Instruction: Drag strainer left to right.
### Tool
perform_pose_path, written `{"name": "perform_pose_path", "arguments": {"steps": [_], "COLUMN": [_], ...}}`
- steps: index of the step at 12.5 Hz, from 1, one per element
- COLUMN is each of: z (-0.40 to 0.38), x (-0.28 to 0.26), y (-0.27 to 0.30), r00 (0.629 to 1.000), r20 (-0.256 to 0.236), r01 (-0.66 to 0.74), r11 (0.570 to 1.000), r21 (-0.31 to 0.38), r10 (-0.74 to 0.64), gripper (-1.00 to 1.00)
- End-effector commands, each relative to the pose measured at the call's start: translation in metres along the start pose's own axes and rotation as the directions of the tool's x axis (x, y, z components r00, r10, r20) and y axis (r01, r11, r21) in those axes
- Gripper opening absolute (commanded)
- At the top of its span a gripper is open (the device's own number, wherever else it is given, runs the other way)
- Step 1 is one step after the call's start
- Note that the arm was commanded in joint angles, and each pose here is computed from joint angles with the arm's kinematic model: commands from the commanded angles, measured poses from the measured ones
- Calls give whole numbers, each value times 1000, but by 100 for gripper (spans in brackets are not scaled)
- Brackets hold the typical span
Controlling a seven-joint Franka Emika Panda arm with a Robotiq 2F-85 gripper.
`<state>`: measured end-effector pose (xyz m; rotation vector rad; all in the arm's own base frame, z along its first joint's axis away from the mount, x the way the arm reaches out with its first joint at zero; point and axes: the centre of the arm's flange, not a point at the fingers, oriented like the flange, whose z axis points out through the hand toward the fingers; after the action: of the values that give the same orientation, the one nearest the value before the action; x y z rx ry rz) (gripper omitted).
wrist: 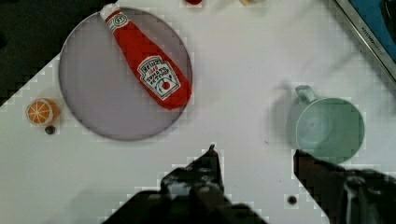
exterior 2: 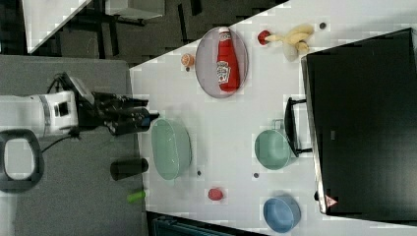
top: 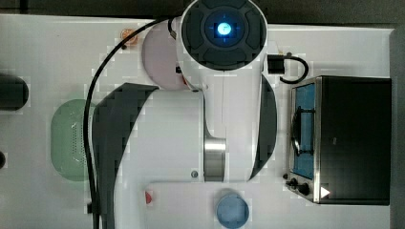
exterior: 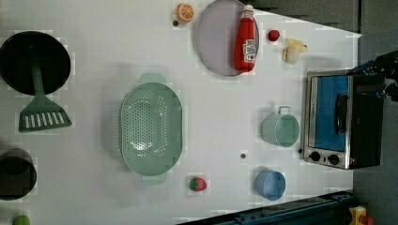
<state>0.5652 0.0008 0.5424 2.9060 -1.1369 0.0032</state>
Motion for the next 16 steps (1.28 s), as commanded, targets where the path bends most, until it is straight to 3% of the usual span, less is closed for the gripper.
{"name": "perform_pose_path", "arguments": {"steps": [1, 3, 6, 10, 13, 16], "z": [-70, -70, -63, -36, 8, 60], "x": [-84, -91, -122, -182, -234, -272], "y": [110, 97, 42, -38, -94, -138], "r00": [971, 973, 988, 987, 973, 919], "r20": [8, 7, -24, -65, -44, 6], "r01": [-239, -230, -152, -145, -224, -394], "r11": [971, 973, 987, 987, 974, 919], "r21": [7, 24, 57, 67, 39, 18], "r10": [239, 230, 154, 150, 225, 394], "gripper": [59, 99, 100, 100, 100, 100]}}
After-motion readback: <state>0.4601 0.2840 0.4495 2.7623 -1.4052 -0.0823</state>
